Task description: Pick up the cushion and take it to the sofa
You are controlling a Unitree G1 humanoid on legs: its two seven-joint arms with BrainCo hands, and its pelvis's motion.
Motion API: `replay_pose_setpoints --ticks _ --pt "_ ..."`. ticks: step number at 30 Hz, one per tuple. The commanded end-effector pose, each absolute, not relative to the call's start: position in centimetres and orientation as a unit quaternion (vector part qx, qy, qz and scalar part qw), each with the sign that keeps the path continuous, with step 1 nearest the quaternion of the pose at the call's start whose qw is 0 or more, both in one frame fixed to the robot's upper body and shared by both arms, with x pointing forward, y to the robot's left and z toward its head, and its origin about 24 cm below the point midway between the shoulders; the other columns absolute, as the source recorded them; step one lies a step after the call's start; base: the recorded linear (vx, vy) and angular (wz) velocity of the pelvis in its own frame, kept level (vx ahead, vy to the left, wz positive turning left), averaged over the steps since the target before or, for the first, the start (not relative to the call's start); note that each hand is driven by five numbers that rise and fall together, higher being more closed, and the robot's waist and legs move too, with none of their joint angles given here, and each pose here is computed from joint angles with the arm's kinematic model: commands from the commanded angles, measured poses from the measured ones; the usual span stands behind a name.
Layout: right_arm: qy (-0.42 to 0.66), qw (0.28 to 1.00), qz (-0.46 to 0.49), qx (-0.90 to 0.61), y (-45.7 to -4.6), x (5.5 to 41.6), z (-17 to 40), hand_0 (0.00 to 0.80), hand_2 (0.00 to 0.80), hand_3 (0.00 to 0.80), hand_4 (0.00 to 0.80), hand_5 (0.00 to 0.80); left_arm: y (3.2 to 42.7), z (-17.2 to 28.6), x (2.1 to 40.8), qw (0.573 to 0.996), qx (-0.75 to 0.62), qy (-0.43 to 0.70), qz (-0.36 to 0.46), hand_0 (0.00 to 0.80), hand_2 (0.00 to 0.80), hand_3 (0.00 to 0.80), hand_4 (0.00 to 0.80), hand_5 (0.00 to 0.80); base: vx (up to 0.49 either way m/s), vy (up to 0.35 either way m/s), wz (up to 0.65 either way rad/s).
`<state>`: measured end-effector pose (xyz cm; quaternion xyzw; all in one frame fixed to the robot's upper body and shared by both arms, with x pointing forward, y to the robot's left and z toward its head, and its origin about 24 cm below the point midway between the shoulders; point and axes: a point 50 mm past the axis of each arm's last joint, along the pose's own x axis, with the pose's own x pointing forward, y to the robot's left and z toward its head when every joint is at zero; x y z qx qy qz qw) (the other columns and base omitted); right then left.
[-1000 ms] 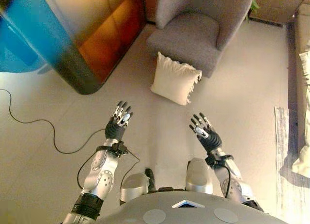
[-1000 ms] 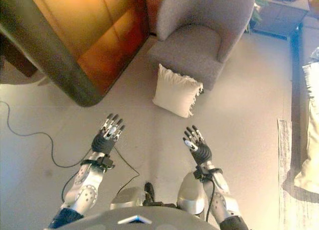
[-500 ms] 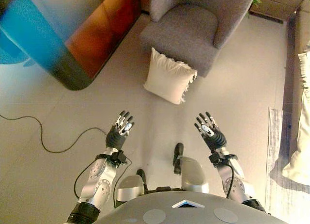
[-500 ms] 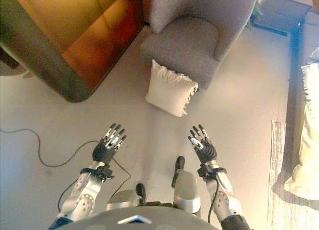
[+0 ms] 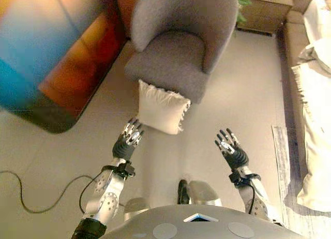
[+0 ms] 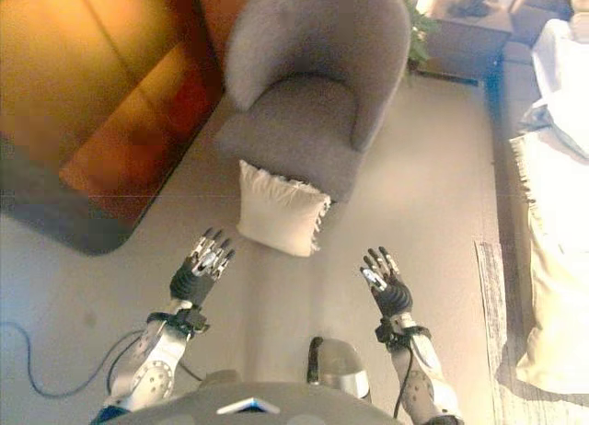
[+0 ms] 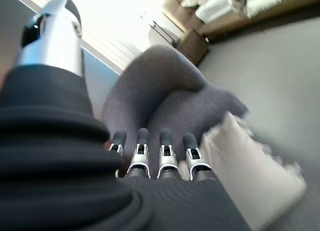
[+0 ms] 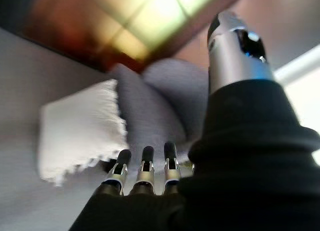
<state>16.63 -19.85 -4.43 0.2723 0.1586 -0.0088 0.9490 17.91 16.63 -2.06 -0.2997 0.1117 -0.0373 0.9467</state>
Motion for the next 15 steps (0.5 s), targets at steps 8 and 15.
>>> replay_pose_setpoints --ticks 8,15 --pt "0.152 0.953 0.045 0.257 -20.3 17.0 -3.9 0.0 0.0 0.0 0.0 0.0 18.8 0.9 18.9 0.958 -0.288 0.01 -0.017 0.0 0.0 0.0 0.0 0.0 0.332 0.143 -0.97" --pt "0.147 0.952 0.079 0.255 -19.4 17.6 -3.7 0.0 0.0 0.0 0.0 0.0 20.2 1.1 18.9 0.959 -0.284 0.009 -0.002 0.0 0.0 0.0 0.0 0.0 0.29 0.233 -0.8"
